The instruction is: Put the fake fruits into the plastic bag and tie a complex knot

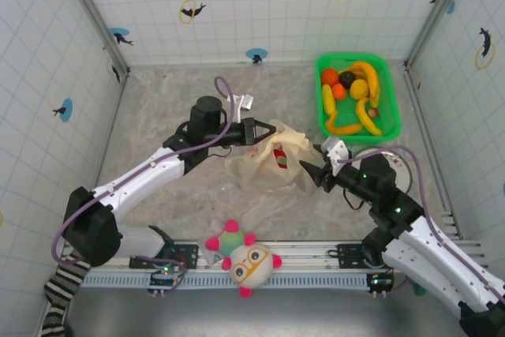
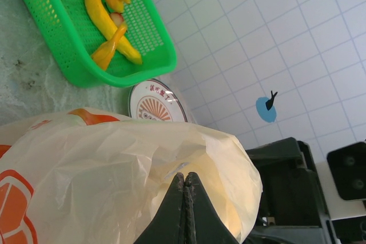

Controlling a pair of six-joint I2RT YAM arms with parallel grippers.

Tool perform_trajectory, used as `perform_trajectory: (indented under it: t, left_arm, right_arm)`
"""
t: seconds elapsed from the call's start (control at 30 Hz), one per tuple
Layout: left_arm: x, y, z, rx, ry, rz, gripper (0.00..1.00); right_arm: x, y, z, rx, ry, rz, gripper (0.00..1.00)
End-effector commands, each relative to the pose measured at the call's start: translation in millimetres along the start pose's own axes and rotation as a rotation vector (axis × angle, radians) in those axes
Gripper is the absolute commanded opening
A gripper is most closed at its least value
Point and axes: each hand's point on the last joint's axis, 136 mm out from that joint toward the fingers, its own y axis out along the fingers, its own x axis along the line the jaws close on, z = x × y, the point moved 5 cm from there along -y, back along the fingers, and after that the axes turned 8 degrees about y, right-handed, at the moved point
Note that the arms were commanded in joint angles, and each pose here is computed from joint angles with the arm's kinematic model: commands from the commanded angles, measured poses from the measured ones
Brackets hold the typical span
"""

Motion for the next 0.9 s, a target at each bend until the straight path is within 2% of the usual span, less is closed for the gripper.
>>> perform_trajectory:
  t: [0.0,0.27,0.5,0.77,0.87]
  left_arm:
    - [-9.6,-1.4,-9.3,-0.019,0.042,0.011,0.0]
    - [-9.9,-1.6,-10.2,-0.019,0.048,0.009,0.0]
    - [-9.0,-1.3,-9.7,-0.017,0.047,0.007,0.0]
    - [-9.3,-1.6,-9.7,-0.018,0.048,0.008,0.0]
    - [-9.7,-1.8,-9.8,-0.018,0.05,0.008,0.0]
  right_arm:
    - [-1.3,-1.1,-33.9,-0.104,-0.082,0.014,0.6]
    - [-0.2,-2.6,-44.4,-0.172,-0.073,0.009,0.55]
    - [-0.4,-0.4,-48.2,-0.18,-0.071,0.006,0.43]
    - [0.8,3.8,-48.4,-0.175,-0.064,-0.009,0.25]
    - [1.2,4.1,-49.5,-0.182,-0.06,-0.011,0.11]
